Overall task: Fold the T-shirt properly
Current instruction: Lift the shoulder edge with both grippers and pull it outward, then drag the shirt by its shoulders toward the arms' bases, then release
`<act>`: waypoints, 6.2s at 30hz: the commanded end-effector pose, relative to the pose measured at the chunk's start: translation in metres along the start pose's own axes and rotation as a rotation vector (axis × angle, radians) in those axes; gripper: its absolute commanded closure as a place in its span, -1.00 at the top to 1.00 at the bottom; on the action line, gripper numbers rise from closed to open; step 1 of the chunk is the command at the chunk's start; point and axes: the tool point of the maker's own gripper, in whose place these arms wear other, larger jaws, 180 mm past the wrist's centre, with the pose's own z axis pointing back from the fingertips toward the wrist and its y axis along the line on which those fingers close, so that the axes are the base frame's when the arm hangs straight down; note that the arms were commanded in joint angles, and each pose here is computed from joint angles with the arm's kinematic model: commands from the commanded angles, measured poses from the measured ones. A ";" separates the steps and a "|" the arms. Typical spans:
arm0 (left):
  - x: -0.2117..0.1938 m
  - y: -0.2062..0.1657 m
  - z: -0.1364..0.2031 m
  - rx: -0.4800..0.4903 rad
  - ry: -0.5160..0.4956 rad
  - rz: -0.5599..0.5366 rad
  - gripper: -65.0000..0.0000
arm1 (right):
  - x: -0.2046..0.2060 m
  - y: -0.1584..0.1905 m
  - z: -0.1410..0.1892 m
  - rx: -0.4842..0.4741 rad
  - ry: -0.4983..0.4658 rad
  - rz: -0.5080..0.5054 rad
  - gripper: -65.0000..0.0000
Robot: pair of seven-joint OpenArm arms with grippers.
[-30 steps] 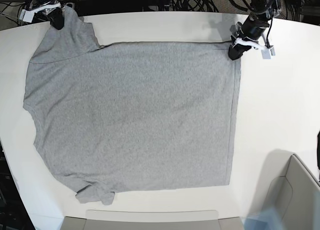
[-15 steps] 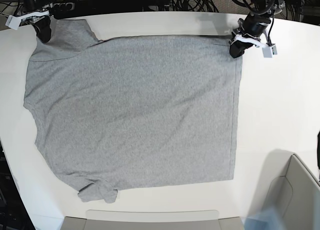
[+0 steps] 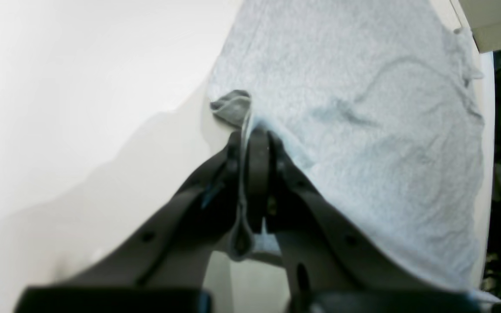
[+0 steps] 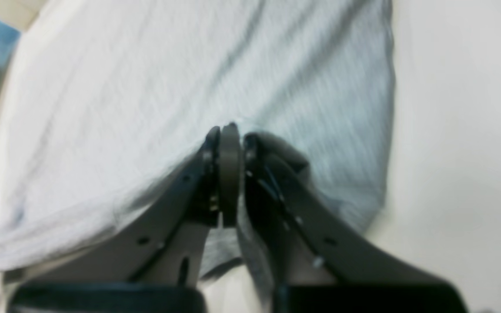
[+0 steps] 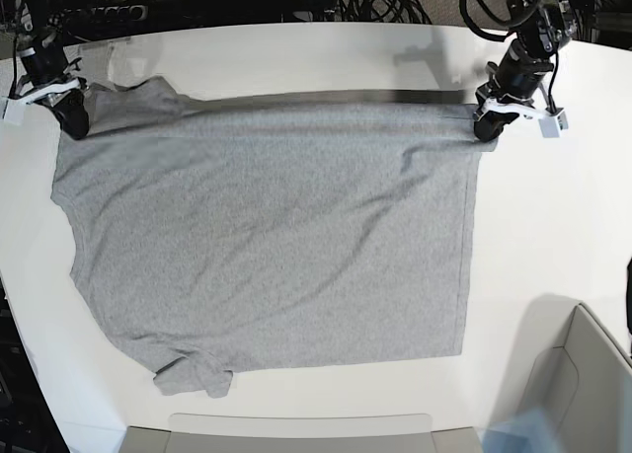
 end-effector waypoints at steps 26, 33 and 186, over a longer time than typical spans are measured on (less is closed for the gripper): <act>0.061 -0.035 -0.069 0.028 -0.072 0.042 -1.00 | 0.102 0.007 -0.107 -0.085 0.007 0.604 -1.00; 0.079 -0.050 -0.074 0.003 -0.102 0.047 -1.00 | 0.111 0.002 -0.121 -0.106 0.021 0.624 -1.00; 0.010 0.040 -0.012 0.253 0.231 -0.273 -1.00 | 0.002 -0.092 -0.042 -0.421 0.455 0.730 -1.00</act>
